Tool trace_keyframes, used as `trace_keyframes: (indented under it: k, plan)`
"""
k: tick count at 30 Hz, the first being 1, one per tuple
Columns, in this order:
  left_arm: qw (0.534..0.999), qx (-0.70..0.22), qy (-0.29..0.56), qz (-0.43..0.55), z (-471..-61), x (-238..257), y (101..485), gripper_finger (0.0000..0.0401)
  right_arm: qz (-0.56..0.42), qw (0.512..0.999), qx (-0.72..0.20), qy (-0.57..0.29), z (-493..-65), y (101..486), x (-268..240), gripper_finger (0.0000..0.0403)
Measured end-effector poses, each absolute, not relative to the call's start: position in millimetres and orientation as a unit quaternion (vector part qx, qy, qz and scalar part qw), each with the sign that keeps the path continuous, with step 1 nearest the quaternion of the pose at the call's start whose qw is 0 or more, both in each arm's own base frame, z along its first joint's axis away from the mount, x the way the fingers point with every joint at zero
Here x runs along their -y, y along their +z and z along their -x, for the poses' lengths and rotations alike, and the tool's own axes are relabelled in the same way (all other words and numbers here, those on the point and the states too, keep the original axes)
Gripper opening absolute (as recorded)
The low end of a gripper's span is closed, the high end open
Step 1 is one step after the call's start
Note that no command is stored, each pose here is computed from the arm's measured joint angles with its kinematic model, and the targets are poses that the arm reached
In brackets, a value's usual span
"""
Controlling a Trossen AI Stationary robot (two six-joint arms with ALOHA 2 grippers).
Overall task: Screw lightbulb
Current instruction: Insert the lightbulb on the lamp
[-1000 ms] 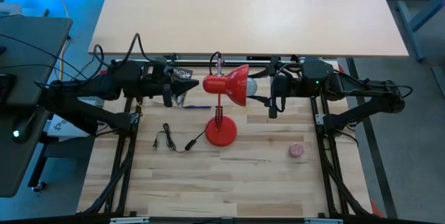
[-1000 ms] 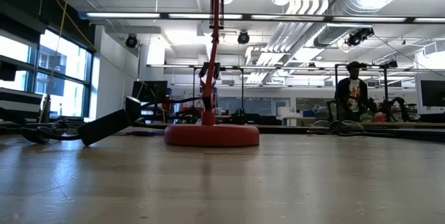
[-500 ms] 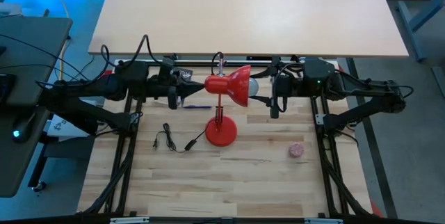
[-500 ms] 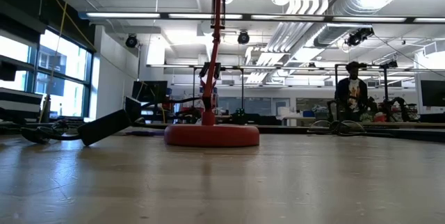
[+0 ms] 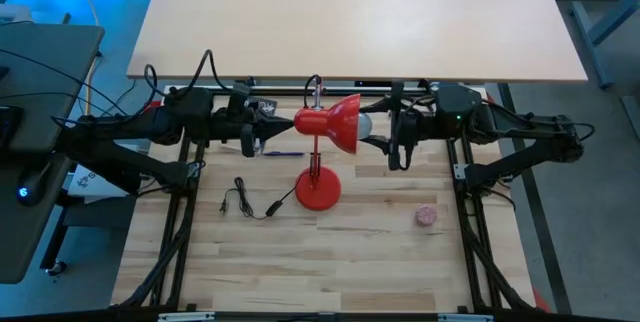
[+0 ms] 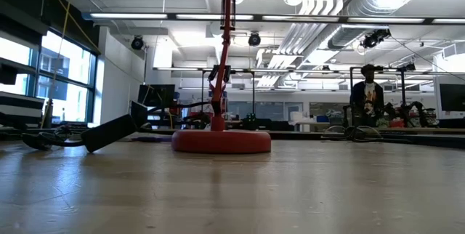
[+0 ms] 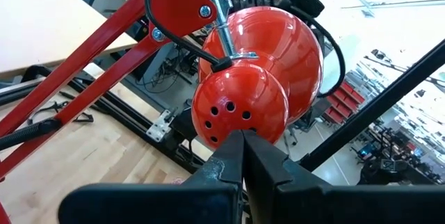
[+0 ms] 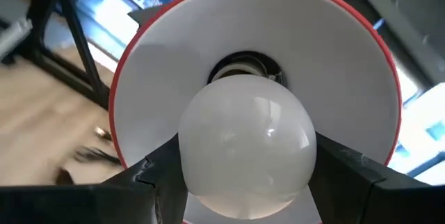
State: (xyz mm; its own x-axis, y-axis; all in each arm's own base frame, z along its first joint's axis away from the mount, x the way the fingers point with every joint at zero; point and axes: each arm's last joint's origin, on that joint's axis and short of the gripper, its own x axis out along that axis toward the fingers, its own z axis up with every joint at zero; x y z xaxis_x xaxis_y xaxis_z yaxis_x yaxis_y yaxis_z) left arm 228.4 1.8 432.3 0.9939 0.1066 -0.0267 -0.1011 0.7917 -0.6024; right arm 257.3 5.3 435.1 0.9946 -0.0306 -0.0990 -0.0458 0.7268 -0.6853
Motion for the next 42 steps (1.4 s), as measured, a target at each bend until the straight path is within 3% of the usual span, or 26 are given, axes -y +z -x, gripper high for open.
trace_keyframes:
  k: [9,18,28,31,36,42]
  plan:
    - [0.946,0.008,0.054,0.320,-228.5,-1.8,433.0,0.0000,0.547,0.836,-0.053,0.007,-257.4,435.2,-4.9,0.0228]
    - [0.946,0.012,0.050,0.320,-228.4,-1.7,433.9,0.0000,0.746,0.663,-0.071,-0.004,-257.5,435.9,-3.3,0.0228]
    - [0.945,0.028,0.019,0.325,-228.4,-0.1,438.8,0.0000,0.863,0.489,-0.119,-0.038,-260.9,437.8,0.7,0.0228]
    - [0.945,0.028,0.019,0.325,-228.4,-0.1,438.8,0.0000,0.862,0.490,-0.123,-0.045,-262.5,437.7,1.0,0.0228]
    - [0.947,0.027,0.019,0.321,-228.4,-0.1,438.7,0.0000,0.827,0.550,-0.105,-0.046,-262.6,438.2,0.2,0.0231]
    - [0.947,0.027,0.020,0.321,-228.4,-0.2,438.6,0.0000,0.799,0.590,-0.102,-0.050,-262.4,438.3,0.1,0.0285]
